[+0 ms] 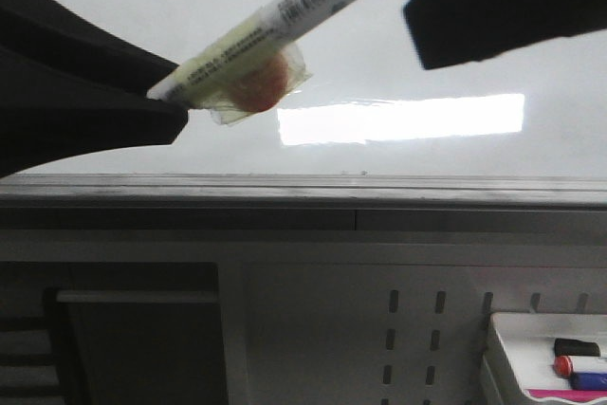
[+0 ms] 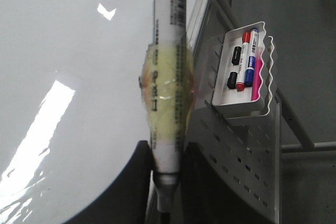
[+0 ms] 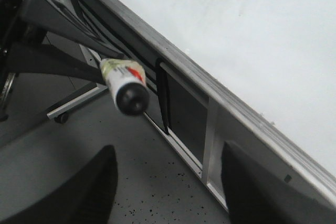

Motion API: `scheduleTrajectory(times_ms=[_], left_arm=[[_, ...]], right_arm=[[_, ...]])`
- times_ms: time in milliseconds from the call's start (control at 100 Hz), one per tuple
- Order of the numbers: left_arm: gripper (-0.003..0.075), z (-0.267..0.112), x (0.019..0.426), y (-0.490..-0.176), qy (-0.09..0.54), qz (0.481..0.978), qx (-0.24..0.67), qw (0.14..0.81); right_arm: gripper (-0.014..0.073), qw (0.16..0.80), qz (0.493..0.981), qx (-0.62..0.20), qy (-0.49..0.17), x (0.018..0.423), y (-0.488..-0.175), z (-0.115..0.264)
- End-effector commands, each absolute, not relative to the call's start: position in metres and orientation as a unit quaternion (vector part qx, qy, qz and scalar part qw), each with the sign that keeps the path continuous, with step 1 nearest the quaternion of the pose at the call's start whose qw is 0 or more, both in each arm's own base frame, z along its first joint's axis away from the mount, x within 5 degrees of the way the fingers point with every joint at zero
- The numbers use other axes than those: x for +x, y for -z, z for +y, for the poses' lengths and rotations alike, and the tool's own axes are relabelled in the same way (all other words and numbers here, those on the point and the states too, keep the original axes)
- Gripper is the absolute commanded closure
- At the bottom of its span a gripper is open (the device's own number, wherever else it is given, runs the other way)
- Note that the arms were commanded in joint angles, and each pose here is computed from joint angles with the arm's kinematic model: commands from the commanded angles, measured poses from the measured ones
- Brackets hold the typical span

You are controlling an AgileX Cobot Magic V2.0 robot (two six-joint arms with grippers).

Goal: Write number 4 on whiteboard

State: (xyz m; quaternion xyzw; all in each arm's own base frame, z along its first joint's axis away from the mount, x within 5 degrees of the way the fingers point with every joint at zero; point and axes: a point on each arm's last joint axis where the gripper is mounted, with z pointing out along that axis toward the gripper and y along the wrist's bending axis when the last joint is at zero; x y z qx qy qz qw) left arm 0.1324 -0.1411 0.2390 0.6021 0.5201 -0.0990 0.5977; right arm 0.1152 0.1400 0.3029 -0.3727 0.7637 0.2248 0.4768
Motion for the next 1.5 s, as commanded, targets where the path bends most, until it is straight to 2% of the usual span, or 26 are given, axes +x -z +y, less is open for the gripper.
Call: scheduleTrajectory(times_ms=[0,260,550,640,810,840,910,1080,1150,1360,1490], left_arm=[[0.0740,-0.145,0.130,-0.256,0.125,0.493,0.583,0.633],[0.0741,-0.145,0.130,-0.256,0.125,0.493,0.583,0.633],[0.0741,-0.145,0.130,-0.256,0.125,0.493,0.583,0.633],[0.0741,-0.145,0.130,-0.256,0.125,0.493,0.583,0.633],[0.0738,-0.145,0.131,-0.256,0.125,0.494,0.581,0.634],[0.0734,-0.145,0.131,-0.256,0.126,0.495,0.580,0.634],[0.0680,-0.145,0.131,-0.256,0.126,0.495,0.580,0.634],[0.0400,-0.144,0.133,-0.258,0.135,0.517,0.552,0.640],[0.0325,-0.140,0.134,-0.262,0.136,0.537,0.525,0.647],[0.0312,-0.114,0.127,-0.279,0.127,0.609,0.423,0.659],[0.0312,-0.095,0.114,-0.292,0.121,0.622,0.377,0.675]], right_arm=[[0.0200,0.520,0.732,-0.366,-0.244,0.123,-0.325,0.153],[0.0201,0.517,0.722,-0.382,-0.257,0.133,-0.332,0.182],[0.0218,0.518,0.722,-0.381,-0.256,0.139,-0.326,0.190],[0.0331,0.518,0.722,-0.381,-0.256,0.139,-0.326,0.190],[0.0670,0.511,0.726,-0.384,-0.253,0.139,-0.325,0.190],[0.0665,0.511,0.726,-0.384,-0.253,0.139,-0.325,0.190],[0.0666,0.513,0.725,-0.383,-0.254,0.139,-0.325,0.190],[0.0666,0.508,0.729,-0.384,-0.253,0.139,-0.324,0.190],[0.0666,0.504,0.731,-0.383,-0.253,0.138,-0.323,0.189],[0.0665,0.500,0.745,-0.370,-0.242,0.152,-0.335,0.191],[0.0665,0.517,0.751,-0.347,-0.220,0.177,-0.349,0.192]])
